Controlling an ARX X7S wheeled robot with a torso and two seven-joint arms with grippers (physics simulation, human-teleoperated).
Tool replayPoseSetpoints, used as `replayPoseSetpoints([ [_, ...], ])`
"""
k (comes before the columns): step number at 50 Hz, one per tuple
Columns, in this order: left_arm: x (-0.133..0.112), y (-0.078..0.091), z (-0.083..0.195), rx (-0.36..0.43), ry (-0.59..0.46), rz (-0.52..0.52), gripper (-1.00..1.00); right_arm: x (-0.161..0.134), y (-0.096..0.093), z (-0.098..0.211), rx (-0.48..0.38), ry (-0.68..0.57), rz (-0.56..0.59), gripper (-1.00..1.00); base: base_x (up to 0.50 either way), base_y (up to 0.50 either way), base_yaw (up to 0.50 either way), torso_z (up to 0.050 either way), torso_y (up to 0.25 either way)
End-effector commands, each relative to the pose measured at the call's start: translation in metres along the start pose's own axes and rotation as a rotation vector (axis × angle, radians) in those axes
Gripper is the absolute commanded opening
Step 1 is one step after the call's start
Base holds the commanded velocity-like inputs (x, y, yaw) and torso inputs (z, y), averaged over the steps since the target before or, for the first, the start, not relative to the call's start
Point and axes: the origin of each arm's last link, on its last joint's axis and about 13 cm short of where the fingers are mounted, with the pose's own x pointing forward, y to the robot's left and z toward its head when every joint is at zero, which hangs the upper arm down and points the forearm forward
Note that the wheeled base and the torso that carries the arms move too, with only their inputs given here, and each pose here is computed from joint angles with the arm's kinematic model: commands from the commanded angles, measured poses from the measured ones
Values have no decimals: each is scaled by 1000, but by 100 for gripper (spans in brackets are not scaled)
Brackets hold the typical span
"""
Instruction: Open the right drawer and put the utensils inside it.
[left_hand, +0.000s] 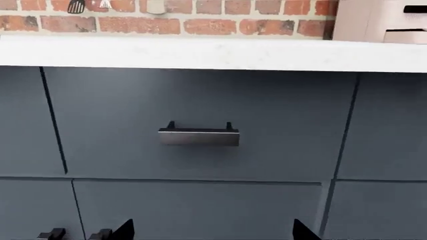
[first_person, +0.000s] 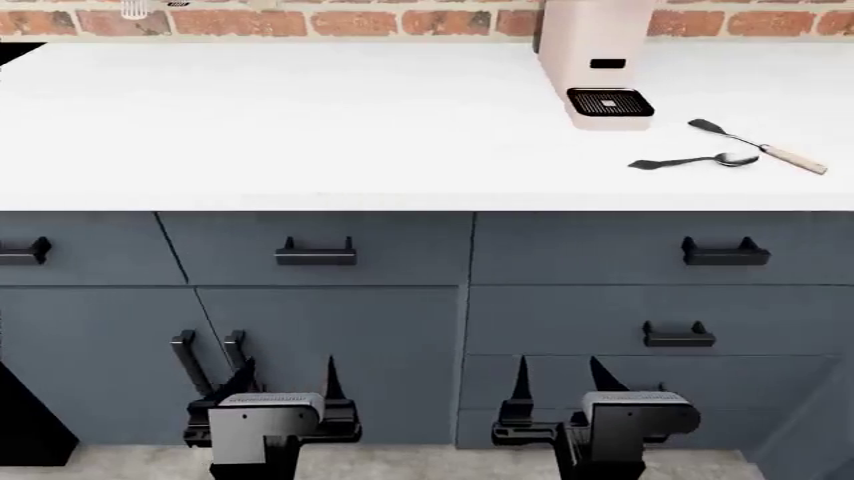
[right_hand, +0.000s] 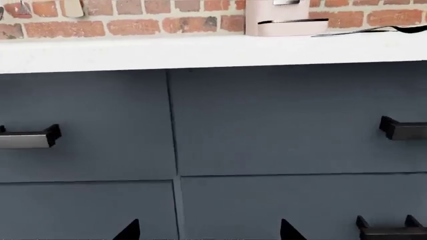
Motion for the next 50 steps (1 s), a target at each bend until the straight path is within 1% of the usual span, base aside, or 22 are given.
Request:
replayPoseSetpoints([
  [1,-1,-1,0,4,0,-8,100,-1,0,-1,-4,6,13,100,0,-500,0,0,0],
  [6,-2,1,2,-3,-17,11,100,0,0,-1,-1,13,11,100,0,-500,0,0,0],
  [7,-5,3,7,13,-37,31,100,0,0,-1,1,14,9,100,0,-500,0,0,0],
  [9,-9,8,22,15,-77,56,100,2,0,-1,7,20,5,100,0,-500,0,0,0],
  [10,-11,12,33,29,-104,80,100,2,0,-1,9,22,4,100,0,-500,0,0,0],
  [12,-20,28,62,21,-182,173,100,2,0,-1,5,23,5,100,0,-500,0,0,0],
  [14,-33,42,84,37,-238,259,100,1,0,-2,-6,22,11,100,0,-500,0,0,0],
  [15,-44,49,95,35,-276,292,100,1,0,-2,-10,21,12,100,0,-500,0,0,0],
  [17,-62,58,113,58,-316,354,100,1,1,-2,-10,22,12,100,0,-490,0,0,0],
  [18,-72,61,121,47,-343,364,100,1,0,-2,-10,21,10,100,0,-250,0,0,0],
  [21,-95,71,134,56,-389,412,100,1,0,-2,-11,22,11,100,0,-134,0,0,0],
  [25,-120,83,146,74,-440,487,100,1,1,-3,-21,32,10,100,0,-10,0,0,0],
  [30,-145,96,153,92,-478,573,100,1,1,-2,-18,33,10,100,0,0,0,0,0],
  [33,-159,101,158,94,-506,614,100,1,2,-2,-22,33,16,100,0,0,0,0,0],
  [38,-176,106,164,100,-537,660,100,2,1,-2,-11,45,8,100,94,-15,0,0,0],
  [42,-182,108,166,95,-555,678,100,2,0,-2,-1,49,4,100,420,-109,0,0,0],
  [46,-181,107,166,95,-558,669,100,2,0,-2,-2,55,3,100,494,-135,0,0,0],
  [49,-180,107,166,94,-556,667,100,4,-1,-2,18,80,-5,100,272,-57,0,0,0],
  [50,-180,107,165,95,-554,667,100,5,-1,-3,36,107,2,100,0,0,0,0,0],
])
